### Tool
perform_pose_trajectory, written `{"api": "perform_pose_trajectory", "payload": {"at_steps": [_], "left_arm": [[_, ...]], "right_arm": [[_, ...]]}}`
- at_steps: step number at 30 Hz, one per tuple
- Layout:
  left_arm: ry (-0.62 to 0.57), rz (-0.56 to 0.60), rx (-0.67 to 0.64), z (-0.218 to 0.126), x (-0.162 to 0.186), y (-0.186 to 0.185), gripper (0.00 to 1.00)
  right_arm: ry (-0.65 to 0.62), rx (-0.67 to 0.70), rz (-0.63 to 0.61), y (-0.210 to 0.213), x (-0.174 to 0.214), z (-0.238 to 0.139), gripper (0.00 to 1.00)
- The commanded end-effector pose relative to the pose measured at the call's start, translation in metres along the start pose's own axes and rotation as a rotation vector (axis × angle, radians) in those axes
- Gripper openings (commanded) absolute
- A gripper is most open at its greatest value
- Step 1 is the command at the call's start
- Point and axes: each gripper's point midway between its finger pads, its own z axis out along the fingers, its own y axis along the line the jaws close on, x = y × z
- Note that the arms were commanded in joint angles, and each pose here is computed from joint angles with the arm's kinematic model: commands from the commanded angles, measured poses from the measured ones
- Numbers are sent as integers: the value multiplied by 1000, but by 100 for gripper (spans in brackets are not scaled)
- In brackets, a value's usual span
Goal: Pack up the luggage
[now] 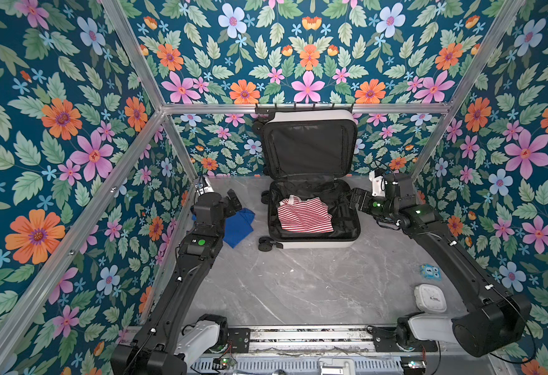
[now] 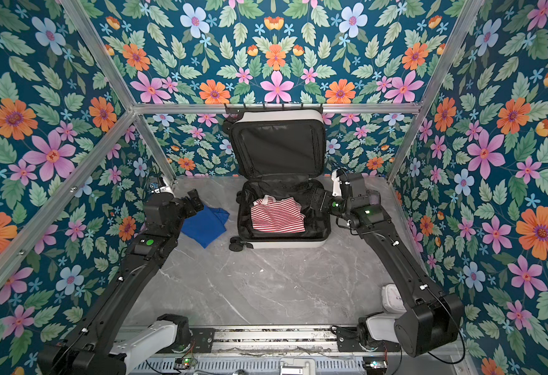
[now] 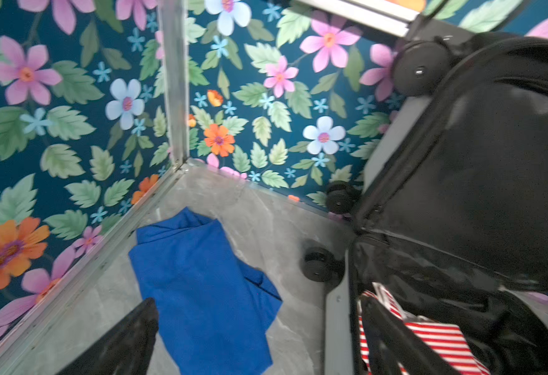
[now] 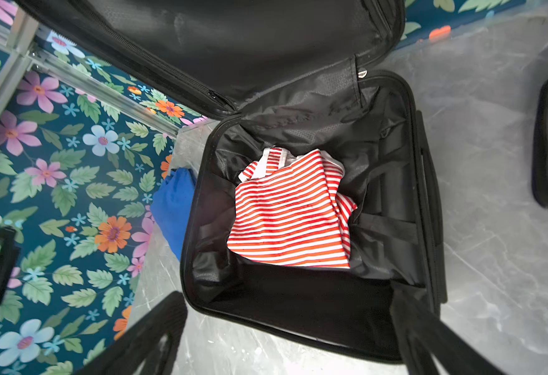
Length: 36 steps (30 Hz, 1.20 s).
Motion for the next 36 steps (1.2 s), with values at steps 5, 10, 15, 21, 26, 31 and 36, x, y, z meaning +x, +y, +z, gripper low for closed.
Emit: {"api": "perform_pose_trajectory", "payload": {"at_steps": [5,10,15,21,26,31,36], "left_arm": [[220,-134,-48,30,59,45,85],[298,-215,-116,37,93,80,83],[372,-307,-144,42,128,108,74],[420,-390,-151,44,163,126,68],[481,-464,-103,55,188,122,62],[524,-576,-53,67,214,115,58],[547,-693,-12,76,237,109,54]], "right_arm": [[22,-87,199,-23,14,4,99],[24,-69,222,-37,21,3,99],[63,-99,226,-30,31,-2,92],[198,5,69,-1,75,5,75],[251,10,-57,36,115,16,78],[302,-10,-140,65,147,30,79],[347,-22,-141,73,167,42,79]]}}
